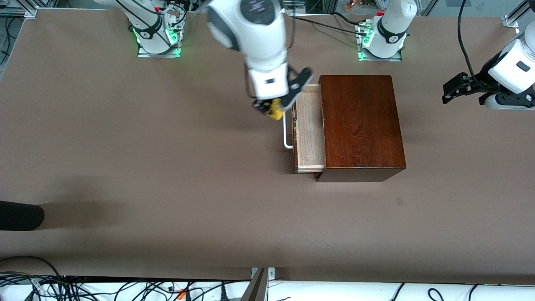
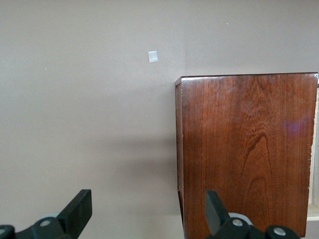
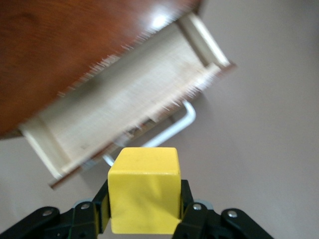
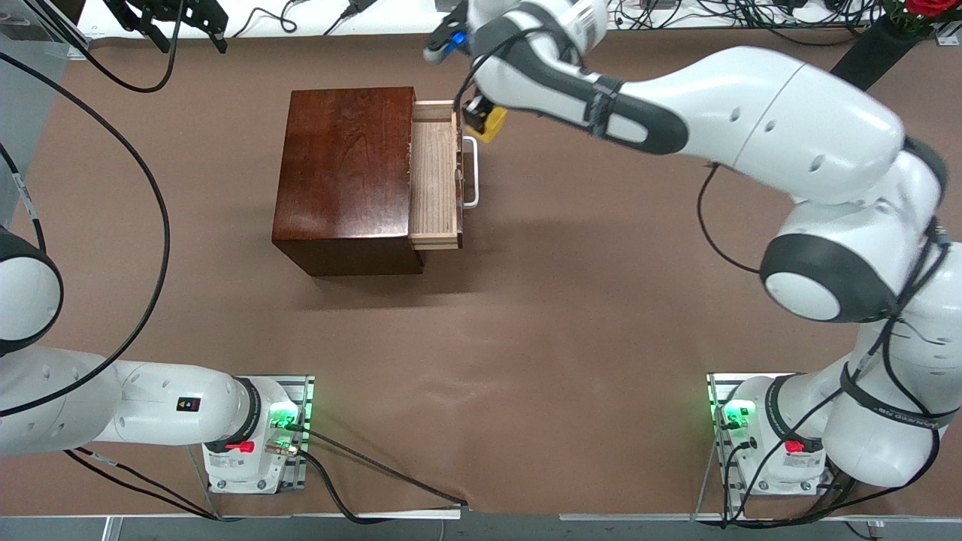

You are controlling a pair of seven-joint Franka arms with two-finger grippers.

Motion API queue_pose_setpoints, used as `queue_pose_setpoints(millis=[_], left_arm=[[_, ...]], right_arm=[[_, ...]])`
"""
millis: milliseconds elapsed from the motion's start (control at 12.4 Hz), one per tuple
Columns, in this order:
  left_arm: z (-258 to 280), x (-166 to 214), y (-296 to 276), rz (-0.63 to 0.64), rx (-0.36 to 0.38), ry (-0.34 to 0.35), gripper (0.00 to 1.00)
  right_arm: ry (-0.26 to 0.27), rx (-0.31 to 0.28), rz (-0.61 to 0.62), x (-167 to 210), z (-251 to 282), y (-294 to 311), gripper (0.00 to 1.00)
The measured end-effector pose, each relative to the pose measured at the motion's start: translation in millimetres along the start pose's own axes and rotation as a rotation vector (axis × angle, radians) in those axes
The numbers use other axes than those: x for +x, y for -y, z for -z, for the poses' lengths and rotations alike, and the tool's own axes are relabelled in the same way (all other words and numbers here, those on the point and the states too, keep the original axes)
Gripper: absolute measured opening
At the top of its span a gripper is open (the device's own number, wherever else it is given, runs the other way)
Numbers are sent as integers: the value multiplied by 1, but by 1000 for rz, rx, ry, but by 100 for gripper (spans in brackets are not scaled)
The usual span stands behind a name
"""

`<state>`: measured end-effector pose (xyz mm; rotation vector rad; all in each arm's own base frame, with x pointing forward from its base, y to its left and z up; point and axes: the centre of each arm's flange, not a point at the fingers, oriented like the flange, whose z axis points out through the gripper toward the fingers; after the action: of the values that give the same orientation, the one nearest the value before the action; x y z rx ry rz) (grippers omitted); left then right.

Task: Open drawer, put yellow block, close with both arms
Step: 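Lift the yellow cube with the right gripper and carry it over the drawer, then lower the cube into the open drawer and open the right gripper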

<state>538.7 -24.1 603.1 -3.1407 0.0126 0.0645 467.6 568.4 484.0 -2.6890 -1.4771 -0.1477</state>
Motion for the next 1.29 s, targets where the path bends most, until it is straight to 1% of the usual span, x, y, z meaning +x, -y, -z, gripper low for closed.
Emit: queue_pose_setpoints(millis=[161, 322, 483, 724, 885, 1046, 1287], left_arm=[[0, 0, 0, 0, 0, 0, 100], [0, 0, 0, 0, 0, 0, 100], [0, 0, 0, 0, 0, 1, 100], [0, 0, 0, 0, 0, 3, 100], [-1, -1, 0, 0, 0, 11, 100], [-1, -2, 0, 2, 1, 15, 100], [-4, -3, -3, 10, 2, 38, 100]], right_arm=[[-32, -9, 53, 17, -13, 33, 56], [-46, -37, 125, 25, -25, 52, 56], [-31, -66, 220, 28, -41, 60, 56], [13, -103, 331, 29, -70, 75, 56], [30, -122, 371, 29, -81, 85, 56], [40, -129, 398, 29, -88, 91, 56], [36, -132, 417, 32, -108, 90, 56]])
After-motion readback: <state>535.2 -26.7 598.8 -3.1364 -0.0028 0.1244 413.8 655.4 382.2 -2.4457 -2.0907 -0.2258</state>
